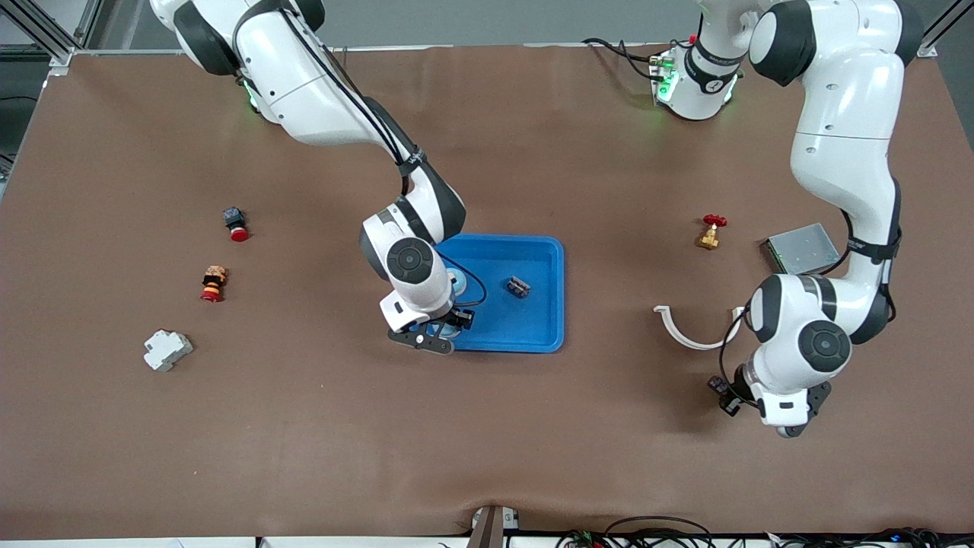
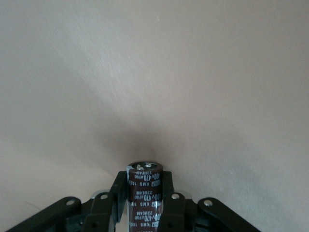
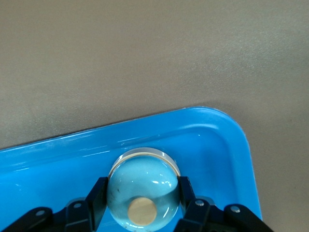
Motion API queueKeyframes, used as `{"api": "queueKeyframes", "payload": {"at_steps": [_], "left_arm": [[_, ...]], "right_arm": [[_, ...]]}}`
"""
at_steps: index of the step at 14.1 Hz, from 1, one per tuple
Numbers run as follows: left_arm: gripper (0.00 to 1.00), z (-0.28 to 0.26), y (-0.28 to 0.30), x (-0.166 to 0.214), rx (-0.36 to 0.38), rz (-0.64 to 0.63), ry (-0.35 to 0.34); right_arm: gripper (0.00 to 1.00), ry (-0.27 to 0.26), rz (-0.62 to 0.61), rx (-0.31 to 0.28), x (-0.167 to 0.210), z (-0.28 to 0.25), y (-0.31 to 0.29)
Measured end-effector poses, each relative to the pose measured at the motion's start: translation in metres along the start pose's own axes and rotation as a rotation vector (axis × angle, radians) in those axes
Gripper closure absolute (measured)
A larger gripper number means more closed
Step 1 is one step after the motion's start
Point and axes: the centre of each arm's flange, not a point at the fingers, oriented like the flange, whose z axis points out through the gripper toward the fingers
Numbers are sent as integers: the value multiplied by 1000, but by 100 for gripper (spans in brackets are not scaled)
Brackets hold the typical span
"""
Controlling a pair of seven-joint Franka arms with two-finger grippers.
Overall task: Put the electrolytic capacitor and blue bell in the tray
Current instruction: 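Grasp the second bell with the right gripper while the left gripper grasps the capacitor, then place the bell in the tray while the left gripper carries the capacitor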
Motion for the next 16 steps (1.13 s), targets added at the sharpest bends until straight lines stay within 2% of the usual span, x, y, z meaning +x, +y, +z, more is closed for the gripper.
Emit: {"api": "queueKeyframes", "payload": {"at_steps": [3,4,7,8,11,13,16], "left_arm": [[67,-14,-2,2,41,2,-37],[67,-23,2,-3,48,8,-51],[67,-68,17,-20,45,-4,-111],[67,-88,24,-26,29,-25,-127],[67,-138,55,-67,7,-108,-138],[67,-151,83,-112,3,-162,-135],[67,-156,114,-173,7,-217,-137]], "right_arm": [[36,0,3,0,0,0,0],[33,1,5,-1,1,0,1],[4,4,5,-1,2,1,1],[0,7,4,4,3,-3,-1],[0,-14,6,-21,6,-26,-2],[0,-28,5,-39,9,-52,0],[0,-17,-8,-27,26,-101,11]]}}
